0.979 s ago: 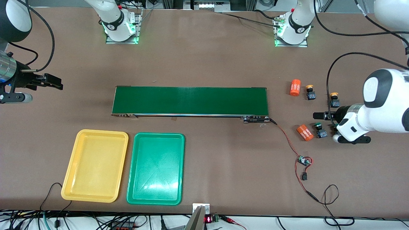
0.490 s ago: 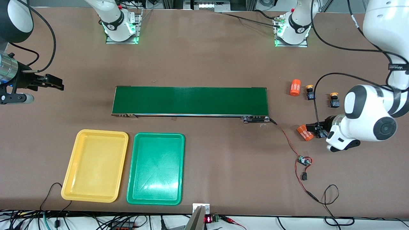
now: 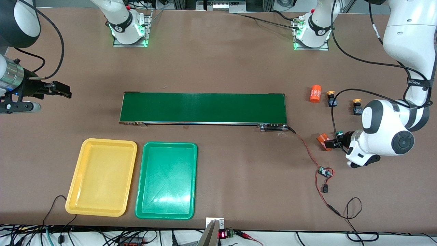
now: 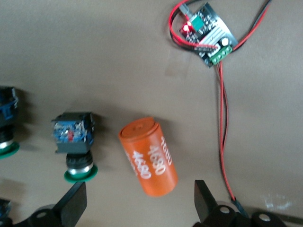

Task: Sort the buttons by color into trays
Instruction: 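Reach the left gripper down and grasp the orange cylinder cell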

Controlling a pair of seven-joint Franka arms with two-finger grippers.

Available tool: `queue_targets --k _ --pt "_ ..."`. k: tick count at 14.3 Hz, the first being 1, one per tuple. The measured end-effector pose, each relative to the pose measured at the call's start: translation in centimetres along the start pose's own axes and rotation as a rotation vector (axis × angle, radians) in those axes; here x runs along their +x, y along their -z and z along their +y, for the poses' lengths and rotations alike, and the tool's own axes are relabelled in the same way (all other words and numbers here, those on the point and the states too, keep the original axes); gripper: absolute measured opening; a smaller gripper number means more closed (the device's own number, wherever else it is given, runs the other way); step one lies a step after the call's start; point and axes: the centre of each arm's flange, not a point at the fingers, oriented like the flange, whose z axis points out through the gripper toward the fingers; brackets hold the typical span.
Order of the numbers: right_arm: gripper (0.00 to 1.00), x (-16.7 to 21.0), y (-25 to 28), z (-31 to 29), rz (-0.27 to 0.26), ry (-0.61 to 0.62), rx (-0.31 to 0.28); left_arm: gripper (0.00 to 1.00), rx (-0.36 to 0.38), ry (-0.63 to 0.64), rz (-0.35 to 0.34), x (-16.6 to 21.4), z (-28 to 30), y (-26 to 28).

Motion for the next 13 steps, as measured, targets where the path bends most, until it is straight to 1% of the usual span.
queue_targets --k 3,5,9,10,12,13 --pt "1.00 0.0 0.0 0.0 0.001 0.000 0.000 1.00 -0.014 0.002 0.030 0.6 0.0 -2.0" --pt "1.00 0.0 0.0 -0.1 0.001 0.002 0.000 1.00 -0.021 0.003 0.048 0.3 0.0 -3.8" --pt "1.00 0.0 0.0 -0.3 0.002 0.006 -0.001 1.00 -0.022 0.016 0.046 -0.3 0.0 -5.5" --pt "1.00 0.0 0.0 -0.3 0.002 0.006 -0.001 0.99 -0.021 0.016 0.044 -0.4 0.0 -5.6" --pt "1.00 0.0 0.0 -0.3 0.002 0.006 -0.001 0.92 -0.020 0.017 0.042 -0.4 0.0 -5.6" --pt "1.00 0.0 0.0 -0.3 0.002 0.006 -0.001 0.92 -0.020 0.016 0.042 -0.5 0.0 -5.6"
